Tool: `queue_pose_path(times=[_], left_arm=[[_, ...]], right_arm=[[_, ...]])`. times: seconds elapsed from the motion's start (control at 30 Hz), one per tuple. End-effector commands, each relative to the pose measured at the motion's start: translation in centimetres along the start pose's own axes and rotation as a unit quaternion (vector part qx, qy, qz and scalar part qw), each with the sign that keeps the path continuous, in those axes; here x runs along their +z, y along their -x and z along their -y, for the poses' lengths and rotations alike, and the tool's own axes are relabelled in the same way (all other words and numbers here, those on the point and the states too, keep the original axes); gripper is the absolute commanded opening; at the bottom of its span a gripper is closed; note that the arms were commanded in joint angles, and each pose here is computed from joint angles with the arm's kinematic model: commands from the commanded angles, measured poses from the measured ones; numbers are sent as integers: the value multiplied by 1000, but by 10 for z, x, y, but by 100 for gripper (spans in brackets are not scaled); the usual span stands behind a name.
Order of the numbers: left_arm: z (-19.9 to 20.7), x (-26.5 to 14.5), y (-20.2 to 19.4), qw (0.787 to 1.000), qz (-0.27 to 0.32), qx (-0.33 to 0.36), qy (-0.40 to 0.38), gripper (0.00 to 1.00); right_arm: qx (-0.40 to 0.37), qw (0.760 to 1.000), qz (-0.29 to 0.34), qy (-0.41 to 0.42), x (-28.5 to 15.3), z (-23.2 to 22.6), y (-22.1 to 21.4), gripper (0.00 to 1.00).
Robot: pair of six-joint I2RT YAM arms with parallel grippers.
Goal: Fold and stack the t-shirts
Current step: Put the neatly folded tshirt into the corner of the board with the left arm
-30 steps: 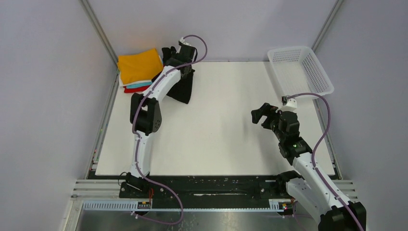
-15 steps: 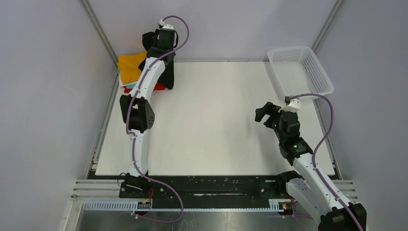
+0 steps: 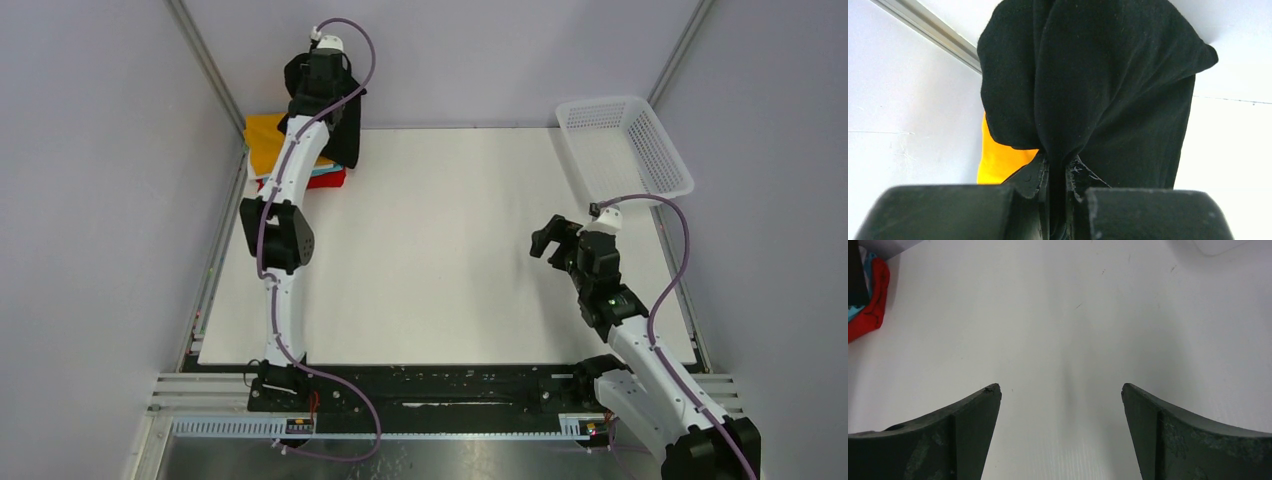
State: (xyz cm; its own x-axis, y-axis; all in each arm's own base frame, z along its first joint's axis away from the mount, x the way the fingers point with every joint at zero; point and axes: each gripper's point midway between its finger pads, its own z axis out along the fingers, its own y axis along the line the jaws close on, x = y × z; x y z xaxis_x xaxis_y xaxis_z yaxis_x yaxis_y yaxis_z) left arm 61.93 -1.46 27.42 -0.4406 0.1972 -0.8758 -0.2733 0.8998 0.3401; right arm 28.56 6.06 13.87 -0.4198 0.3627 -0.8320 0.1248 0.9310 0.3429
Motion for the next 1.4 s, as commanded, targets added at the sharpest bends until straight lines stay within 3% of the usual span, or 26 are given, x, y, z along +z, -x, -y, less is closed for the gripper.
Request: queue_pose_path(times=[0.0,0.37,0.6,0.83,1.1,1.37], left_arm=[[-50,-10,65,994,92,-62,9,0],[-83,49,20,996,63,-49,48,0],[-67,83,-12,998,49,-41,29,1],[-96,109,-48,991,25,-53,121,0],[-142,104,-59,975,9,-102,197,0],[-152,97,-64,977,-6,-126,173,0]], right_arm=[[2,1000,17,-9,2,0,14,100],[2,1000,-8,-13,10,-2,6,99],[4,999,-32,-6,17,-7,0,100],[1,999,-44,-17,22,-4,-5,99],[5,999,-42,-23,25,-3,-6,99],[7,998,-53,-15,29,-7,-10,100]])
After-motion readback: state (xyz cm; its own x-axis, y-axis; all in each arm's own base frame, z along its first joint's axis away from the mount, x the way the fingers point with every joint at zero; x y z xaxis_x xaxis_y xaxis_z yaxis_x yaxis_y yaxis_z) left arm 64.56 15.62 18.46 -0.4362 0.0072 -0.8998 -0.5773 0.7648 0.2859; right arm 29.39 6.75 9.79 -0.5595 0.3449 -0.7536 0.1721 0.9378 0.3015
